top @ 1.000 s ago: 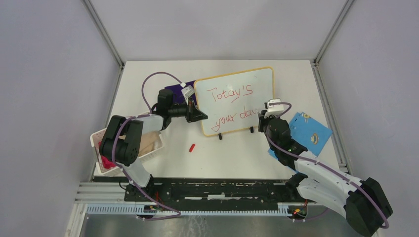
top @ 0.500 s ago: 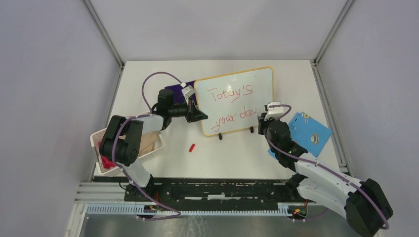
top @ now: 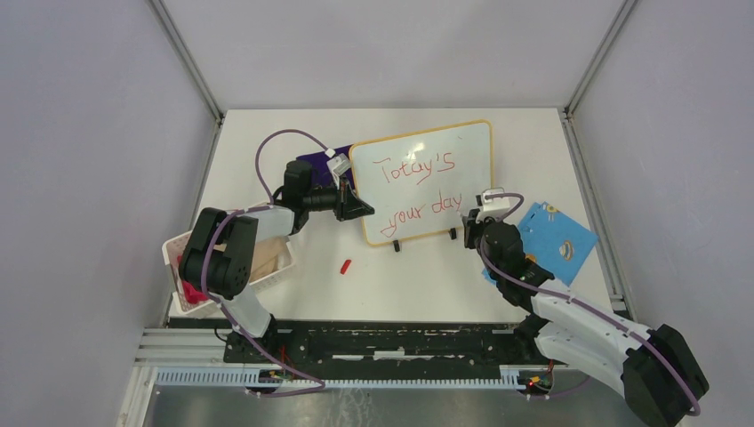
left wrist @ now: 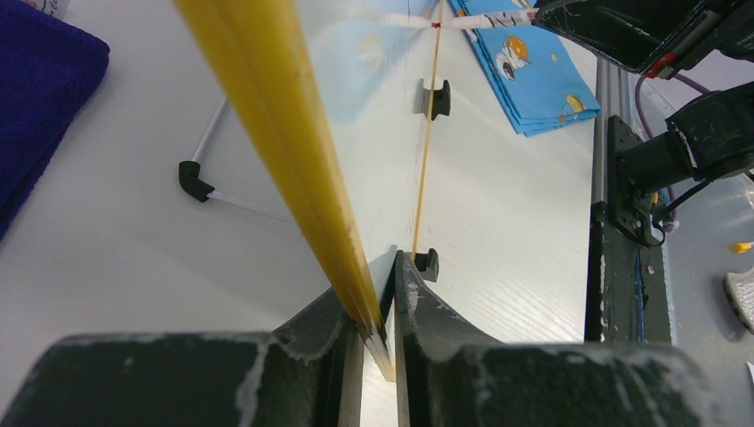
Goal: Write a sentence on the whiteboard
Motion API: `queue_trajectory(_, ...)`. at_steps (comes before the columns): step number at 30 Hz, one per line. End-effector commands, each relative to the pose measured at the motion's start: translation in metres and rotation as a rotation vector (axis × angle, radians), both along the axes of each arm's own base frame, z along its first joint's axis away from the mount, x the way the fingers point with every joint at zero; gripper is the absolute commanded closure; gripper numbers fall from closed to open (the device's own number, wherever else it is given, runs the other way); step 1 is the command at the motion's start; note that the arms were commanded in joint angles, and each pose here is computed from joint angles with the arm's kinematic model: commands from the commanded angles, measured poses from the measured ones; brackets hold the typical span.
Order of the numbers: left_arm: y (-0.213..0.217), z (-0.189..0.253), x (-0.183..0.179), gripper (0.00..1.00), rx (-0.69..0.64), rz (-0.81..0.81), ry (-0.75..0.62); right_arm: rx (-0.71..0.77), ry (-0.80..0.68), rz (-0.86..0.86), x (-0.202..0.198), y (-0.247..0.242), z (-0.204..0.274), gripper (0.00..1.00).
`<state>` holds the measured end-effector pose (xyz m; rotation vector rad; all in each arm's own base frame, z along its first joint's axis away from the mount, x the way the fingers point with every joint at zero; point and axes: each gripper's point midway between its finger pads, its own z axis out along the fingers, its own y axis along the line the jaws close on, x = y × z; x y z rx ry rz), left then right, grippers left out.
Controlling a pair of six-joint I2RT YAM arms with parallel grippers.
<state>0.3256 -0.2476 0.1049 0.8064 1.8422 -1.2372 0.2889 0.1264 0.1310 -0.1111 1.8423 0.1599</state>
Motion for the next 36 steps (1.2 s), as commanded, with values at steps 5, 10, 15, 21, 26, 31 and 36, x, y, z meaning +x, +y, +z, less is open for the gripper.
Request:
queue_trajectory(5, 0.011, -0.057, -0.007, 0.98, 0.168, 0.038, 0.035, 0.038, 0.033, 0.045, -0.008, 0.007, -0.014, 1.0)
queue_trajectory(10, 0.011, -0.058, -0.007, 0.98, 0.168, 0.038, 0.037, 0.062, 0.038, 0.067, -0.012, 0.011, -0.019, 1.0)
queue_trajectory(15, 0.011, -0.058, -0.007, 0.98, 0.168, 0.038, 0.038, 0.109, 0.031, 0.102, -0.014, 0.02, -0.016, 1.0)
queue_trajectory(21, 0.011, -0.059, -0.007, 0.98, 0.17, 0.039, 0.038, 0.175, 0.001, 0.145, -0.013, 0.034, -0.002, 1.0)
queue_trajectory(26, 0.011, -0.058, -0.006, 0.98, 0.171, 0.042, 0.038, 0.233, -0.042, 0.182, -0.016, 0.041, 0.02, 1.0)
queue_trajectory(31, 0.012, -0.059, -0.006, 0.98, 0.172, 0.042, 0.038, 0.244, -0.121, 0.202, -0.024, 0.035, 0.058, 1.0)
queue_trajectory(36, 0.012, -0.06, -0.006, 0.98, 0.174, 0.042, 0.043, 0.205, -0.243, 0.197, -0.038, 0.014, 0.11, 1.0)
